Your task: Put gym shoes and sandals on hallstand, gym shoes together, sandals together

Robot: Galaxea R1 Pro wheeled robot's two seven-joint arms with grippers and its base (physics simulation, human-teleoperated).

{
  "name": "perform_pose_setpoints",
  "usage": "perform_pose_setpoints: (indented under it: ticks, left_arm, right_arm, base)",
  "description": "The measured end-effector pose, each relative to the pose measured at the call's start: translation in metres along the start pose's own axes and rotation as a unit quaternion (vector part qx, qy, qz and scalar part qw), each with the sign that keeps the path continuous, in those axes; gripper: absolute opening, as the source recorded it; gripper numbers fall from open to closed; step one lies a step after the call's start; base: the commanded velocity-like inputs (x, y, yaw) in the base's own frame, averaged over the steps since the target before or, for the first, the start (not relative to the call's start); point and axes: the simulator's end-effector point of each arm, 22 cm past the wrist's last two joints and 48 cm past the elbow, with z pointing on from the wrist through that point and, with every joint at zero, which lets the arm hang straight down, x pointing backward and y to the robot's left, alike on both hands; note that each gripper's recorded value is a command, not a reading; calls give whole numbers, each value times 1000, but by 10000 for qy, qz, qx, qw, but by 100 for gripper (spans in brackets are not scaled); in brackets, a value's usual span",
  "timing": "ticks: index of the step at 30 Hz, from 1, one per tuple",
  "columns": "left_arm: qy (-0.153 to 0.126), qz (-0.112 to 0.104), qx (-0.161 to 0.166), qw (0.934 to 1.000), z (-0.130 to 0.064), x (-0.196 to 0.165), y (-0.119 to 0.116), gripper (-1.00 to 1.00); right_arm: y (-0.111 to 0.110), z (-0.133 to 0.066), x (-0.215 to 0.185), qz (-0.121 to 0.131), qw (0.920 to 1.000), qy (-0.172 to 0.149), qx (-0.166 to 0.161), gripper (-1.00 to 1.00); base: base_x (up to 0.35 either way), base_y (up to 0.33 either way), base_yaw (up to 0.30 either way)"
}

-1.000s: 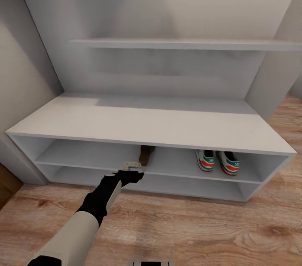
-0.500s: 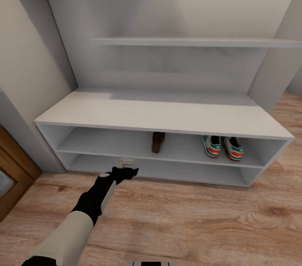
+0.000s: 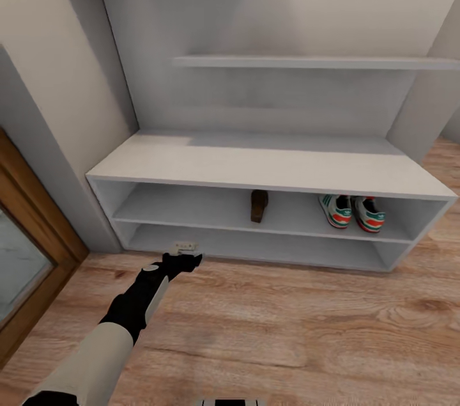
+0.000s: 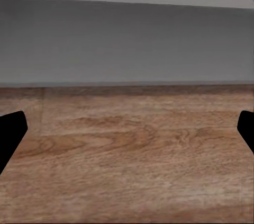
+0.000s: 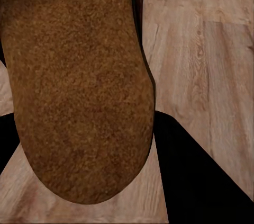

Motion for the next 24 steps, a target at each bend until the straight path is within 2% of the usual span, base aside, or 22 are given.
perform_pose_setpoints:
  ticks: [10, 24]
  left_arm:
    - [2, 0, -1, 10000, 0, 0, 0, 100]
    - [9, -1, 2, 10000, 0, 1, 0, 100]
  right_arm:
    - [3, -1, 5, -27, 10000, 35, -8, -100]
    - [2, -1, 4, -34, 10000, 20, 8, -100]
  base:
    - [-129, 297, 0]
    - [-13, 312, 0]
